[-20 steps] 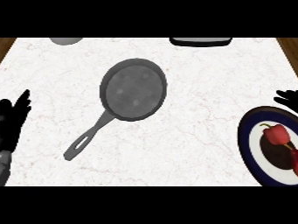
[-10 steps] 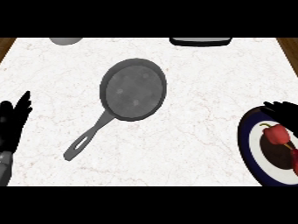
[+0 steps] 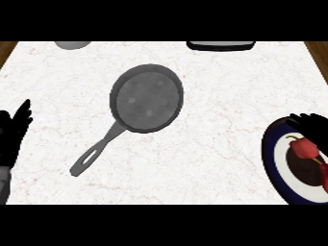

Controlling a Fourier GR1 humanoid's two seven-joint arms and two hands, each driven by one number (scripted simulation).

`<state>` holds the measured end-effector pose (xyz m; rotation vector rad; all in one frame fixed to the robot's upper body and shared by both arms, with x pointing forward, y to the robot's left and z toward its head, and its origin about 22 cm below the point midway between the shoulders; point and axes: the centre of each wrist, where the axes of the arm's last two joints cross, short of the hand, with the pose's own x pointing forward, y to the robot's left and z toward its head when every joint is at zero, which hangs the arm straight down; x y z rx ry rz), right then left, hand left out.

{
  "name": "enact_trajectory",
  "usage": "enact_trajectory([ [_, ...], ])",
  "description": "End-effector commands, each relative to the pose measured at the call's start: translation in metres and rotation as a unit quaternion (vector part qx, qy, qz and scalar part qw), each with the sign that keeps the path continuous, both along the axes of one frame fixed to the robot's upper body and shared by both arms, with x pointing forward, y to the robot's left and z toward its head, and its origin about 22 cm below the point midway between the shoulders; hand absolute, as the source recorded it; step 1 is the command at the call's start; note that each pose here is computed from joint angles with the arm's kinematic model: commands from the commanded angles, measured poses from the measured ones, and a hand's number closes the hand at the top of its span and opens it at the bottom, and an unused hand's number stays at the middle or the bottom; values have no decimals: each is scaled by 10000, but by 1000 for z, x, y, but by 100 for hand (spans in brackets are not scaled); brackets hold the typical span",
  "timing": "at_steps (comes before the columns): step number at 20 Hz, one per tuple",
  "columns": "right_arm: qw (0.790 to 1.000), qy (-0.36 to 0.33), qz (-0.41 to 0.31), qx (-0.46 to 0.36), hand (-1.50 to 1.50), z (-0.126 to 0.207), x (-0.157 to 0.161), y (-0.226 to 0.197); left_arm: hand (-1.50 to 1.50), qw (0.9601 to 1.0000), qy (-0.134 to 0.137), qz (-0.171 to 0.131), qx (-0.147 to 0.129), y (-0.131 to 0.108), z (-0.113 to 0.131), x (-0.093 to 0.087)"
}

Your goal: Pick the bell pepper from the plate and place it in the pan

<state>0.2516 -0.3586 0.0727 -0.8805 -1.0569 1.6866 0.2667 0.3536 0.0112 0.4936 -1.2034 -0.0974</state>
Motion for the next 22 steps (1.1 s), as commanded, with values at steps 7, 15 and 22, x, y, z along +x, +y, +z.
enact_trajectory([
  [7,9999,48,74,-70,-150,-36,-8,-1,0,10000,-33,23,4,4,-4,-11],
  [15,9998,174,-10,-81,-150,-50,5,-19,0,10000,8,-10,46,-5,10,3],
  [22,9995,157,-139,-225,-150,-38,27,16,0,10000,5,67,49,-3,8,9],
])
